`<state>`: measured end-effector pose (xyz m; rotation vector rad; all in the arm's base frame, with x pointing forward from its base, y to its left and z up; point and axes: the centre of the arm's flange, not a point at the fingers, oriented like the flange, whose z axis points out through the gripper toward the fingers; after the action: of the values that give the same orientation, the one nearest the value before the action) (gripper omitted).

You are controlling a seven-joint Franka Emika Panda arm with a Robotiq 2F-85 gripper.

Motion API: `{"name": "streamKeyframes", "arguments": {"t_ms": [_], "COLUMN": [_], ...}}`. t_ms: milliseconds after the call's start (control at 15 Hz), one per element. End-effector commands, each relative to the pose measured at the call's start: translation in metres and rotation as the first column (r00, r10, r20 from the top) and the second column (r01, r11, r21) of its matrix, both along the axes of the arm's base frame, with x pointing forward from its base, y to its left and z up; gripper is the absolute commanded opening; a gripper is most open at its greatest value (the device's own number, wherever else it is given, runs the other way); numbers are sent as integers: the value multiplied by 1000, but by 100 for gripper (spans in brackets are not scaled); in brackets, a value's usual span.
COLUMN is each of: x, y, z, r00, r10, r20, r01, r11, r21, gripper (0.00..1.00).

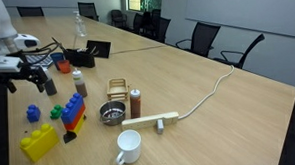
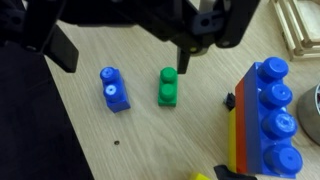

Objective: Take the green legos and put it on the yellow legos

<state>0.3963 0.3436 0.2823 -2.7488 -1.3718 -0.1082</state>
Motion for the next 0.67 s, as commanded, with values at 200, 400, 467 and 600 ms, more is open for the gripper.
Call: {"name": "streamKeyframes", "arguments": {"t_ms": [200,400,467,600], "x": [46,40,40,39], "y": [29,24,24,26], "z": [-41,-48,-50,-48], "r00": [988,993,993,993], "r10": [151,118,117,118], "r20": [-27,-29,-33,-29], "r01": [-151,-118,-116,-117], "r11": [988,993,993,993], "r21": [18,23,22,24], "gripper": [100,100,100,100]}}
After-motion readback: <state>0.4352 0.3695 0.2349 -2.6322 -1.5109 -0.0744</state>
